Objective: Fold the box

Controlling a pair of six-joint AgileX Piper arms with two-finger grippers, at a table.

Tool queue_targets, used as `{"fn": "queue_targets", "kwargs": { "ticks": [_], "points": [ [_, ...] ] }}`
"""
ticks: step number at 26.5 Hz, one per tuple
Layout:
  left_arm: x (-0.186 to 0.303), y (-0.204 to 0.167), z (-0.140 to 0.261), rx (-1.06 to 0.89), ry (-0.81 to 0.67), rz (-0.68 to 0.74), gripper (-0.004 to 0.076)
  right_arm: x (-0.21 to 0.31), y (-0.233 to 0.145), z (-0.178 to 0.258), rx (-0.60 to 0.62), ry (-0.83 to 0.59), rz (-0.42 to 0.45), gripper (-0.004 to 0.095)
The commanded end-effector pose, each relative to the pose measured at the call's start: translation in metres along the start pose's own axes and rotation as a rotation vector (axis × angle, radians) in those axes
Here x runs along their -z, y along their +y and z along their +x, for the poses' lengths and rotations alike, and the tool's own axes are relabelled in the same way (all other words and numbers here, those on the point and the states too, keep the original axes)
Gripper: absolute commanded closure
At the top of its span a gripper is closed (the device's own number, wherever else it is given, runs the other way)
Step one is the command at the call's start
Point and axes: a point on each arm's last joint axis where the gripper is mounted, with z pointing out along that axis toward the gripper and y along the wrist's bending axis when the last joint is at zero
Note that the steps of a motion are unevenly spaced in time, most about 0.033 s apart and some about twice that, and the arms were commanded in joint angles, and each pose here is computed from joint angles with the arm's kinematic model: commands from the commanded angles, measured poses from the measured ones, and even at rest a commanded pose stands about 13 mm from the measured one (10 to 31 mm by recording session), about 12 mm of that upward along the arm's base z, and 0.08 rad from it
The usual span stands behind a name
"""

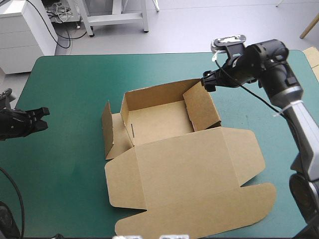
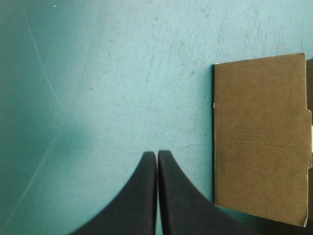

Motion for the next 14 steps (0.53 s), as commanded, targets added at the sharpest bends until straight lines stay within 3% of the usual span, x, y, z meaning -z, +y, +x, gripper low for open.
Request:
{"fn": "queue_targets", "kwargs": {
  "ticks": [1, 8, 14],
  "points": [
    [0.016, -0.013, -0.005, -0.009, -0.084, 0.037, 0.0732, -0.026, -0.002, -0.008, 0.036, 0.001, 0.011, 0.0023],
    [0.016, -0.013, -0.005, -0.009, -0.084, 0.037, 0.0732, -0.099, -0.002, -0.001, 0.065, 0.157, 0.001, 0.0023],
    [0.016, -0.013, -0.005, -0.009, -0.084, 0.037, 0.0732, -0.123, -0.002, 0.004, 0.076, 0.209, -0.008, 0.0023]
  ]
}}
